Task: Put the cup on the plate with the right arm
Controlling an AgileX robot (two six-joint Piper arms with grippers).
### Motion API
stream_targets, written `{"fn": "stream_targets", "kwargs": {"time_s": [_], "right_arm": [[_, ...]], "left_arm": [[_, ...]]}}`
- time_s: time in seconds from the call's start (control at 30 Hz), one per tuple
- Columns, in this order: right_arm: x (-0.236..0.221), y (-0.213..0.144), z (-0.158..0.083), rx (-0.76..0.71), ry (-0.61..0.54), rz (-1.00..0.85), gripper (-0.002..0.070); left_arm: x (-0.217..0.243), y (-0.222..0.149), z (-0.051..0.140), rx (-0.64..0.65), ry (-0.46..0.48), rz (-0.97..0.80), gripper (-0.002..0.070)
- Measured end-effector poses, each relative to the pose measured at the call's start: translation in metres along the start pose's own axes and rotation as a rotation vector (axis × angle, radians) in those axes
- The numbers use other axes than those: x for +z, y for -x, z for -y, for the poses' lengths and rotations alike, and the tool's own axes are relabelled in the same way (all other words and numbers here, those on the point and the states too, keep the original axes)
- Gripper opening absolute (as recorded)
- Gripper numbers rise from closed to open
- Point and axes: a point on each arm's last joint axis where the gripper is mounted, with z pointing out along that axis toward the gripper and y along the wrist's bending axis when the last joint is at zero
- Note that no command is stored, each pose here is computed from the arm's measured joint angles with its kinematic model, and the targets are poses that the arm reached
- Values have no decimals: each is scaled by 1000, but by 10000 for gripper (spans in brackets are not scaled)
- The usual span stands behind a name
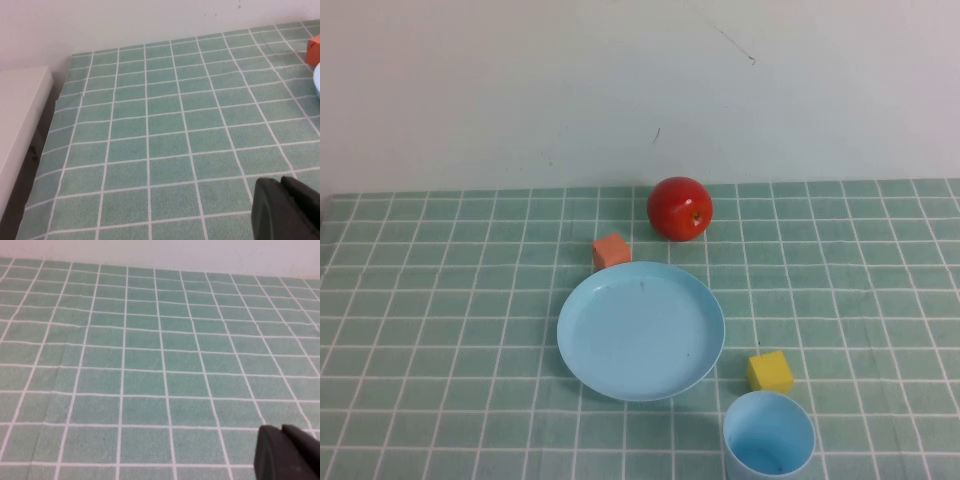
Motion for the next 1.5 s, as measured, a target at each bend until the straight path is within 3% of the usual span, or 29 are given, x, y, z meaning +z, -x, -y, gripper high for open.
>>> {"fn": "stream_targets", "kwargs": {"time_s": [1.0, 1.2, 1.5], "right_arm": [[0, 0, 0, -3, -1, 0, -3], [0, 0, 4, -104, -46, 4, -3], [0, 8, 4, -126, -53, 95, -3]], "left_arm": [[0, 0, 0, 0, 0, 0, -3], [0, 0, 0, 0, 0, 0, -3], [0, 0, 0, 0, 0, 0, -3]]}}
